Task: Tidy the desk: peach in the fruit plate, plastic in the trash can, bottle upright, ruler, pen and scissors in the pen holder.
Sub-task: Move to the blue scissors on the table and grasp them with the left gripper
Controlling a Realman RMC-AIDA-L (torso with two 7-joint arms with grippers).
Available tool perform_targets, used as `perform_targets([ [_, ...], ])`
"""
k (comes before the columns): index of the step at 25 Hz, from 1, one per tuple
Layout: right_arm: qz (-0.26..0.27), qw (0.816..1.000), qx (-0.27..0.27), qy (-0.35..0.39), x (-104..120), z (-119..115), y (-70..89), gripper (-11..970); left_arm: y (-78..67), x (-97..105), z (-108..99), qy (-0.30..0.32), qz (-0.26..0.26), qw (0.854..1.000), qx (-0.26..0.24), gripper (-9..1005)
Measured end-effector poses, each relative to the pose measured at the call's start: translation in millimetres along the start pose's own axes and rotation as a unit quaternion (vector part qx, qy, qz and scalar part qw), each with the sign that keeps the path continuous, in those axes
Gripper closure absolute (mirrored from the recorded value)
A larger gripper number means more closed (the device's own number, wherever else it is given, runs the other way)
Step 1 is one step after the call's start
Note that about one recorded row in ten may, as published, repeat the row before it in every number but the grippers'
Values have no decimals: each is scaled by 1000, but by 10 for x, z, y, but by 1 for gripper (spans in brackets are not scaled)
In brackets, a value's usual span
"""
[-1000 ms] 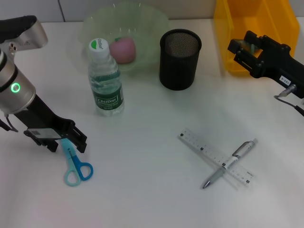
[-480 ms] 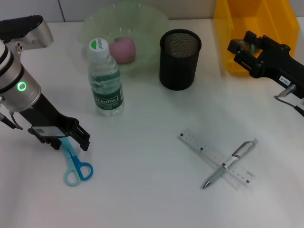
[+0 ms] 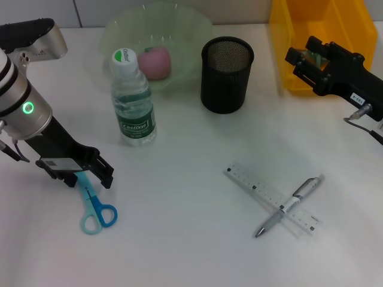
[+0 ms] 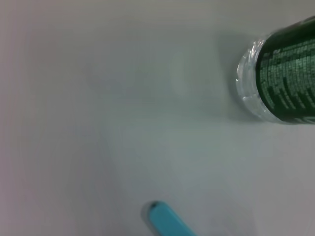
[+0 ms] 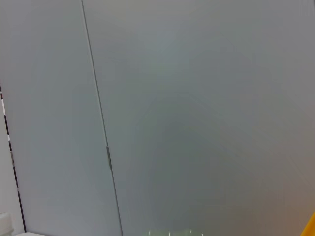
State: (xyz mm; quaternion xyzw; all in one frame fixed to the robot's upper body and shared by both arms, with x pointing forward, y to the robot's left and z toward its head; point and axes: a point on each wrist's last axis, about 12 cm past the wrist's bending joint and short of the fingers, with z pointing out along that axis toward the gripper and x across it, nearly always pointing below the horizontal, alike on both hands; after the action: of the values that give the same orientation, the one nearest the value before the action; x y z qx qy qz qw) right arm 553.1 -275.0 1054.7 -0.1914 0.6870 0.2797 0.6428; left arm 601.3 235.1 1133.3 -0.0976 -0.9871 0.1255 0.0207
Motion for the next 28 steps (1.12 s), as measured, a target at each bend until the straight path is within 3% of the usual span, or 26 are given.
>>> perform_targets([
  [12,3,1000,3,5,13,20,0,403,-14,-44,-56,-6,6,1000,-11,213],
  [22,3,1000,6,8,22,18,-7,403,144,-11,-236,-14,-7,1000,-20,213],
  [28,1,1000,5,7,10,40,-8,403,66,-15,-192,-6,1,1000,-15,213],
])
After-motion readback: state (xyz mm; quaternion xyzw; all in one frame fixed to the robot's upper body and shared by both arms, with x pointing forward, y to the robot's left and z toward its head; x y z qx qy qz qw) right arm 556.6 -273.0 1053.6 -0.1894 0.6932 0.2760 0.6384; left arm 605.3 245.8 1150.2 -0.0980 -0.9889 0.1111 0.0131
